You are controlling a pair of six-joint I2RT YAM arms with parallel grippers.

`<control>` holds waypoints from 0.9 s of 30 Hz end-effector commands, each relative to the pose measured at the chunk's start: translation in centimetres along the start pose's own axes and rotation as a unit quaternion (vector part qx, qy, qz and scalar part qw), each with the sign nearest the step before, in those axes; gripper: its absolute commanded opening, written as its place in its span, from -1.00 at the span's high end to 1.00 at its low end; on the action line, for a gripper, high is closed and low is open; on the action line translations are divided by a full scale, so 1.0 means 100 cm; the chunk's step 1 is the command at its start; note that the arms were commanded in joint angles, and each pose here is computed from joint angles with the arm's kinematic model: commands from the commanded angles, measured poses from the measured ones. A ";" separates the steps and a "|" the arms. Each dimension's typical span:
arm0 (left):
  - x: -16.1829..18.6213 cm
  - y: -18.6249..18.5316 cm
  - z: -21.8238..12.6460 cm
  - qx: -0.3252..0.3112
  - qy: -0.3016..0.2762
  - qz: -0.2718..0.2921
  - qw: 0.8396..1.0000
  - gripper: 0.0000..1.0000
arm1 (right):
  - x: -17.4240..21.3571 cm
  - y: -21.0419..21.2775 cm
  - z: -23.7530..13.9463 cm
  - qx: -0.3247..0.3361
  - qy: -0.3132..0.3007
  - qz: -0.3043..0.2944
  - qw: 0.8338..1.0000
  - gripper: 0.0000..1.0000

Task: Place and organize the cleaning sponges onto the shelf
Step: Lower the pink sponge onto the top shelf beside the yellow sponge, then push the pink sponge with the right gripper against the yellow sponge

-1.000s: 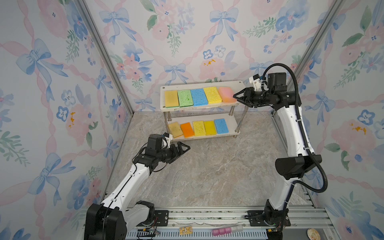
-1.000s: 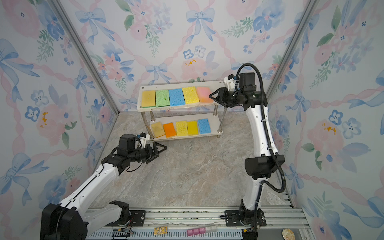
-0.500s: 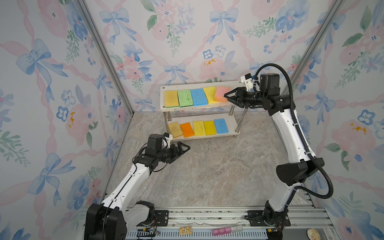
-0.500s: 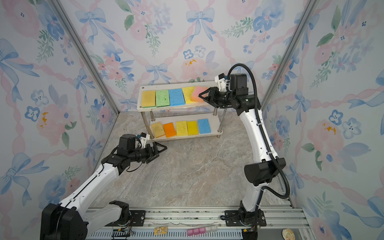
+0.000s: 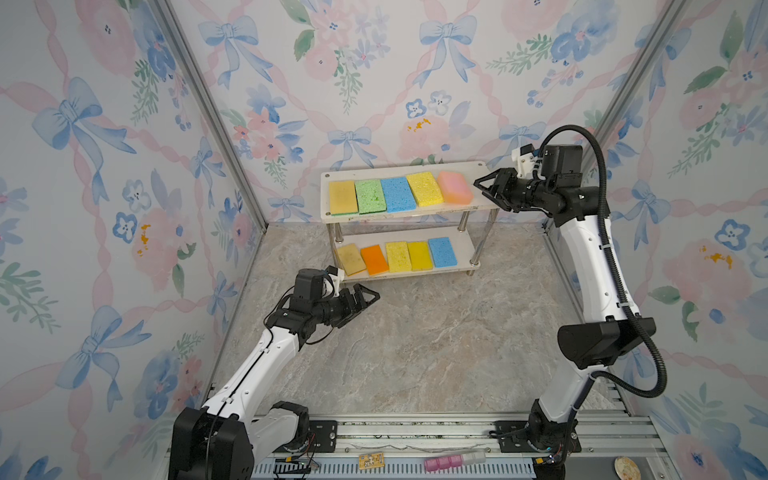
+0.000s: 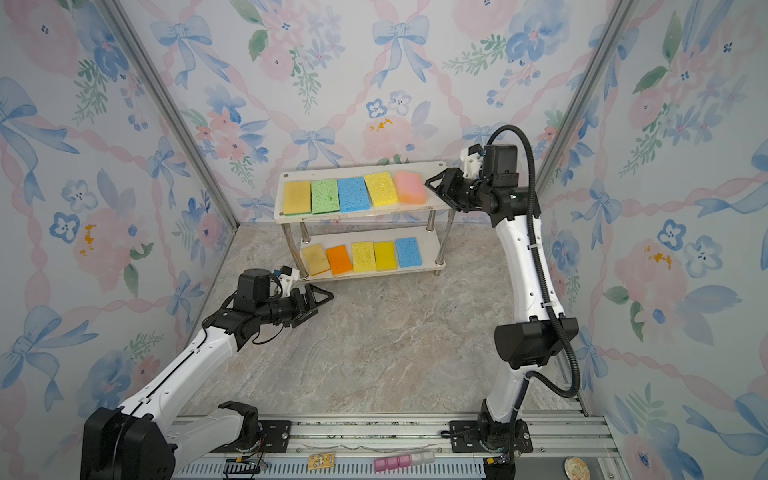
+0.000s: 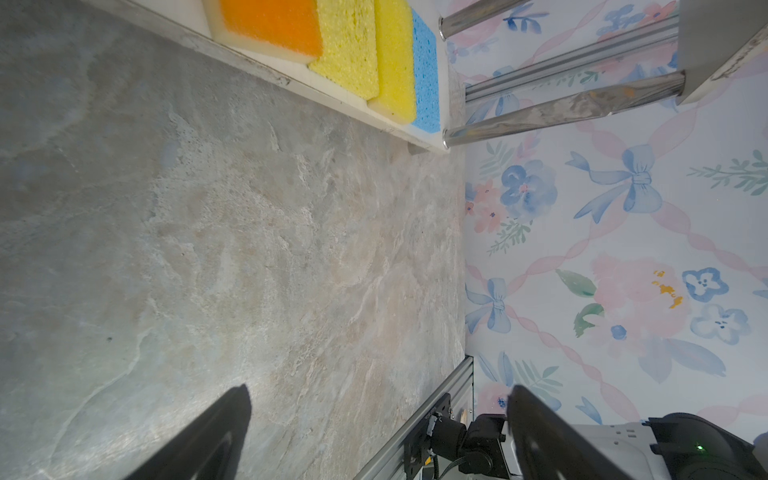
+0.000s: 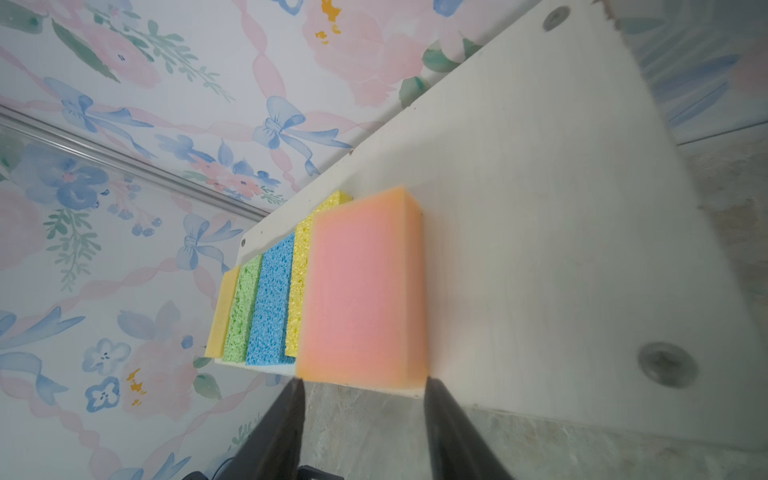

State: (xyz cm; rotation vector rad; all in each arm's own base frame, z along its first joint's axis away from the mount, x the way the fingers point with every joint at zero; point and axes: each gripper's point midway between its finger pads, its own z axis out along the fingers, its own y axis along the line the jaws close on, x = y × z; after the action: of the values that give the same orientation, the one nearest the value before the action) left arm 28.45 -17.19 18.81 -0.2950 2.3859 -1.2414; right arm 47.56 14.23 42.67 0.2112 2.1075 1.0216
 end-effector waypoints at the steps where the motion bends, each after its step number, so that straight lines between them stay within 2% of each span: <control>1: 0.000 0.000 0.000 0.005 0.001 0.010 1.000 -0.96 | 0.009 0.023 -0.014 -0.021 0.005 -0.002 1.000 -0.01; 5: -0.002 -0.001 0.001 0.005 0.001 0.009 1.000 -0.96 | 0.027 0.020 -0.008 -0.010 0.023 0.000 1.000 -0.05; 9: -0.003 -0.001 0.002 0.005 0.003 0.010 1.000 -0.96 | 0.032 0.031 0.002 -0.043 0.025 0.029 0.998 -0.06; 15: -0.002 -0.001 0.001 0.006 0.002 0.009 1.000 -0.96 | 0.046 0.045 0.011 -0.055 0.037 0.030 0.997 -0.10; 27: -0.002 -0.001 0.000 0.006 0.000 0.009 1.000 -0.96 | 0.029 0.034 0.026 -0.034 0.022 0.025 0.999 -0.17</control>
State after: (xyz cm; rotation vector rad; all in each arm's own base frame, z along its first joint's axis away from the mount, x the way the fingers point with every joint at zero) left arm 28.56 -17.16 18.47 -0.3038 2.3959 -1.2393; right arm 45.88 19.79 42.46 0.2043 2.1194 1.1638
